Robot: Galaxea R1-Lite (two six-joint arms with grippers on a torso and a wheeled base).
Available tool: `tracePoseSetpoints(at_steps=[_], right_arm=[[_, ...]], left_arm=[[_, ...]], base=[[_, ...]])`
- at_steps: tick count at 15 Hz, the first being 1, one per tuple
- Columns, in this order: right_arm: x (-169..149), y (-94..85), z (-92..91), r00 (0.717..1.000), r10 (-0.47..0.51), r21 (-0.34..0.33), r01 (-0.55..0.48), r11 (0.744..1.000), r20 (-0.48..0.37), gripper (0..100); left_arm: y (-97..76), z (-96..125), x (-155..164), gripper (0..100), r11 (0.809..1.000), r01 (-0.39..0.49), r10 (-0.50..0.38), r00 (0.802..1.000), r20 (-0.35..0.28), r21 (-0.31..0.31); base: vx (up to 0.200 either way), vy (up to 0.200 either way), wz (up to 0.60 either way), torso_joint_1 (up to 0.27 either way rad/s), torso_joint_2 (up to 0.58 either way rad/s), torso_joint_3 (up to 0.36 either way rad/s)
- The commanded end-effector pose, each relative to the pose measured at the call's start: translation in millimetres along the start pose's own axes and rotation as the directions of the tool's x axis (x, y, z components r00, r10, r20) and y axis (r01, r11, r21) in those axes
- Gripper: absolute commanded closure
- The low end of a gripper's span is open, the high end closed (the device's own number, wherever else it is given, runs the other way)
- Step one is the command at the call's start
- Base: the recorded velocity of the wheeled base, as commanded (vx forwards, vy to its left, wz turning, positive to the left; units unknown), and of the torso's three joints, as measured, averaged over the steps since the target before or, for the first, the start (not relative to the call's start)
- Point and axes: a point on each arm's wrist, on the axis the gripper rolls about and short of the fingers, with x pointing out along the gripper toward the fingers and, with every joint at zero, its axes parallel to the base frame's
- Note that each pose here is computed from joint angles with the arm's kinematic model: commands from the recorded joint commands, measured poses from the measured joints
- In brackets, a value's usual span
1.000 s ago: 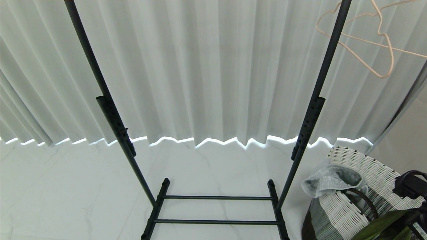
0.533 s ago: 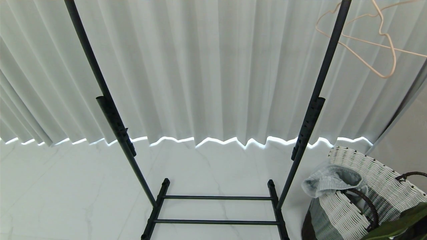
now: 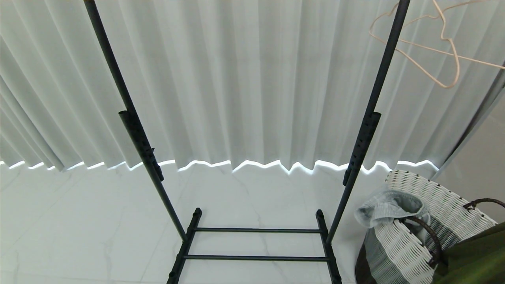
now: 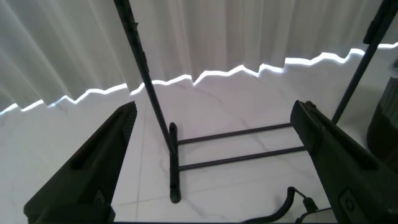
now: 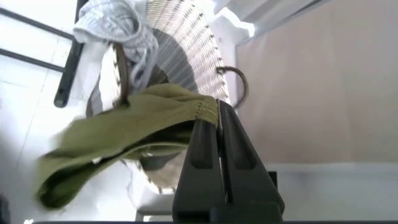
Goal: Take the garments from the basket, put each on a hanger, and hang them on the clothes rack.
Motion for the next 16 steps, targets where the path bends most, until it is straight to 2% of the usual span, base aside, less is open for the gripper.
tracePoseSetpoints(at_steps=[1,5,10,16], right_arm=[[-4.6,0.1,0.0,1.0,-0.01,-0.001,0.01,1.0,0.017,100],[-6.4,0.7,-0.8,1.0,-0.013,-0.001,0.013,1.0,0.021,100],[-6.4,0.7,-0.8,1.0,-0.013,-0.004,0.013,1.0,0.021,100],[-4.8,0.6,-0.4,1.0,-0.006,-0.003,0.006,1.0,0.019,100]], left_arm=[[0.0,0.0,0.0,0,1.0,0.0,0.0,1.0,0.0,0.0],[0.0,0.0,0.0,0,1.0,0.0,0.0,1.0,0.0,0.0],[0.0,0.0,0.0,0,1.0,0.0,0.0,1.0,0.0,0.003],[0.0,0.0,0.0,0,1.0,0.0,0.0,1.0,0.0,0.003]], base=[[-0.2,0.0,0.0,0.002,0.03,0.007],[-0.2,0.0,0.0,-0.001,0.0,0.004],[0.0,0.0,0.0,0.0,0.0,0.0],[0.0,0.2,0.0,0.002,0.0,0.0]])
